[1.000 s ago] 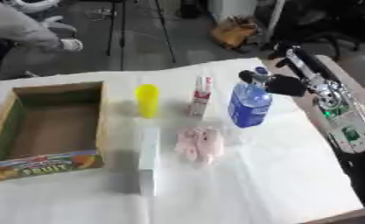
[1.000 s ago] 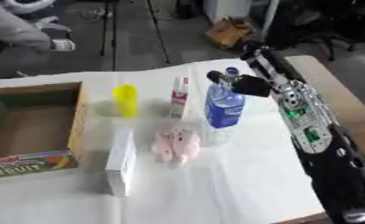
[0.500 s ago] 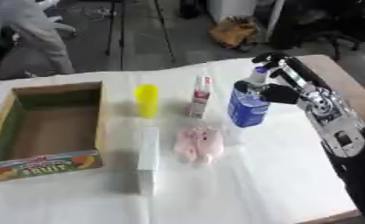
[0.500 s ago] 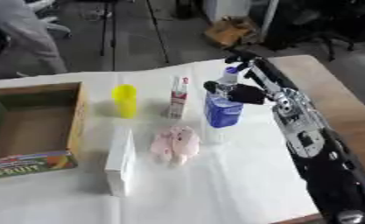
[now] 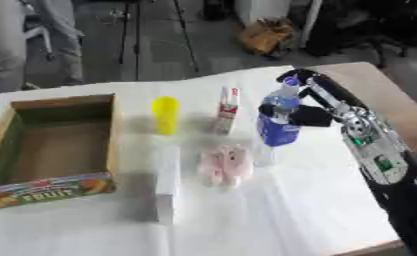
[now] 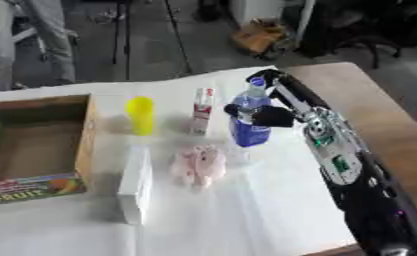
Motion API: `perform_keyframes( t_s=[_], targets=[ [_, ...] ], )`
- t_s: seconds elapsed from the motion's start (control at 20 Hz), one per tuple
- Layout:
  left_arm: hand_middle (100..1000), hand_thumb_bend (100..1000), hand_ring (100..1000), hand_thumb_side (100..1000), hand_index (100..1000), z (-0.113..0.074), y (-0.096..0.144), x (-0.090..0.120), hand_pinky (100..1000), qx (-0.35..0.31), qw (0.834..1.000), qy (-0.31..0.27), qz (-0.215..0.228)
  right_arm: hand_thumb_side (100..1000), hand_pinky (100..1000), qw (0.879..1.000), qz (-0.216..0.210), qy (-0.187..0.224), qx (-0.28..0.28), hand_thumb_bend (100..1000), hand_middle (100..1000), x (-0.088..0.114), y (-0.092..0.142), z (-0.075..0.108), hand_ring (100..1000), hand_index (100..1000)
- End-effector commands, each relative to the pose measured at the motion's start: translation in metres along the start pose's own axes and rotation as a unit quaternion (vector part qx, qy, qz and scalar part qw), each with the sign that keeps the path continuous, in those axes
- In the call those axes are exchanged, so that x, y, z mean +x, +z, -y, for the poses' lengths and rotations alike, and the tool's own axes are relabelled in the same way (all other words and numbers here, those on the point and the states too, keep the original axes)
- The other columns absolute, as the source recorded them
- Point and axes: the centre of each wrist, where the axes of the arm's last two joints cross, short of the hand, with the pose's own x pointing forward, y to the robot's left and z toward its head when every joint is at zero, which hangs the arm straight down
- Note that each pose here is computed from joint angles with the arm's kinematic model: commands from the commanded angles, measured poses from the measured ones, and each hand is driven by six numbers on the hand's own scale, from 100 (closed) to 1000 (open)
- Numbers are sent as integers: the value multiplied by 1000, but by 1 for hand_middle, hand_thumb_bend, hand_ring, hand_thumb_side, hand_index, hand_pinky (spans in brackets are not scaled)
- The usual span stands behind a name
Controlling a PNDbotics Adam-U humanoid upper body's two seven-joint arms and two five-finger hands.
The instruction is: Pick up objects on the table and place them in the box.
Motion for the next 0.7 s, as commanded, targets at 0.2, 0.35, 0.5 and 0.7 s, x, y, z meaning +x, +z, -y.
perform_keyframes(
  t_s=[0.2, 0.35, 0.5, 0.7],
  targets=[
    [745, 490, 830, 1000, 842, -2, -4, 6, 732, 1, 1000, 0, 13, 675, 738, 999, -4, 36, 29, 713, 895, 1, 3, 12, 818, 881],
    [745, 491, 830, 1000, 843, -3, -4, 6, 732, 1, 1000, 0, 13, 668, 736, 998, -22, 39, 46, 713, 898, -6, 4, 12, 818, 884],
    [745, 490, 830, 1000, 843, -2, -4, 6, 732, 0, 1000, 1, 13, 638, 716, 996, -46, 40, 72, 710, 897, -16, 3, 5, 809, 886],
    [746, 489, 830, 1000, 843, -2, -4, 6, 732, 0, 1000, 2, 13, 571, 545, 992, -60, 46, 103, 668, 863, -24, 1, -3, 699, 849]
  ],
)
